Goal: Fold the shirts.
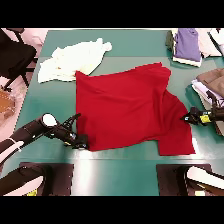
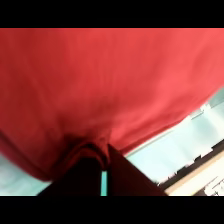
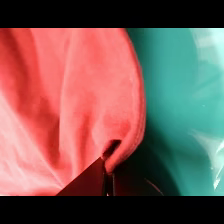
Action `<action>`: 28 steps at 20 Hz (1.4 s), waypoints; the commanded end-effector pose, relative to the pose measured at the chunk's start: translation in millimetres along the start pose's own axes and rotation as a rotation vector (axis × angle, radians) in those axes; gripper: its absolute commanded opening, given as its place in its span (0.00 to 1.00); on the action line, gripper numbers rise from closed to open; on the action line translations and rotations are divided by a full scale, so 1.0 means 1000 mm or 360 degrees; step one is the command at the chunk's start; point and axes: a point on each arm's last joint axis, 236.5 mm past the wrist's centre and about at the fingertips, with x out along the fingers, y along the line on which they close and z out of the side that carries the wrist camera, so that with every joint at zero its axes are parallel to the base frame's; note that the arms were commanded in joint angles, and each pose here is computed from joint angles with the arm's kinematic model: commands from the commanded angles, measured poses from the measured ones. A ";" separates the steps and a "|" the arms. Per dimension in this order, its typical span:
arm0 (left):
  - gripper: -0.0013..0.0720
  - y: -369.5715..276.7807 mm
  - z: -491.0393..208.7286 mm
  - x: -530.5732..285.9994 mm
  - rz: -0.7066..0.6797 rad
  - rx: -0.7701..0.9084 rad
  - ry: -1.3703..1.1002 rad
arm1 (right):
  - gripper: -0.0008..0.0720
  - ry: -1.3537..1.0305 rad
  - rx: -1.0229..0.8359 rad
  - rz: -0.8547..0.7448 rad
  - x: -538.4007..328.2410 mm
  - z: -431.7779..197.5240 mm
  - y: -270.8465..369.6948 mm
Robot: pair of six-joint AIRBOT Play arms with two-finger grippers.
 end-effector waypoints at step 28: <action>0.05 -0.229 -0.070 -0.551 0.0400 0.1107 -0.2244 | 0.04 -0.2069 -0.1517 -0.0081 -0.427 -0.111 0.378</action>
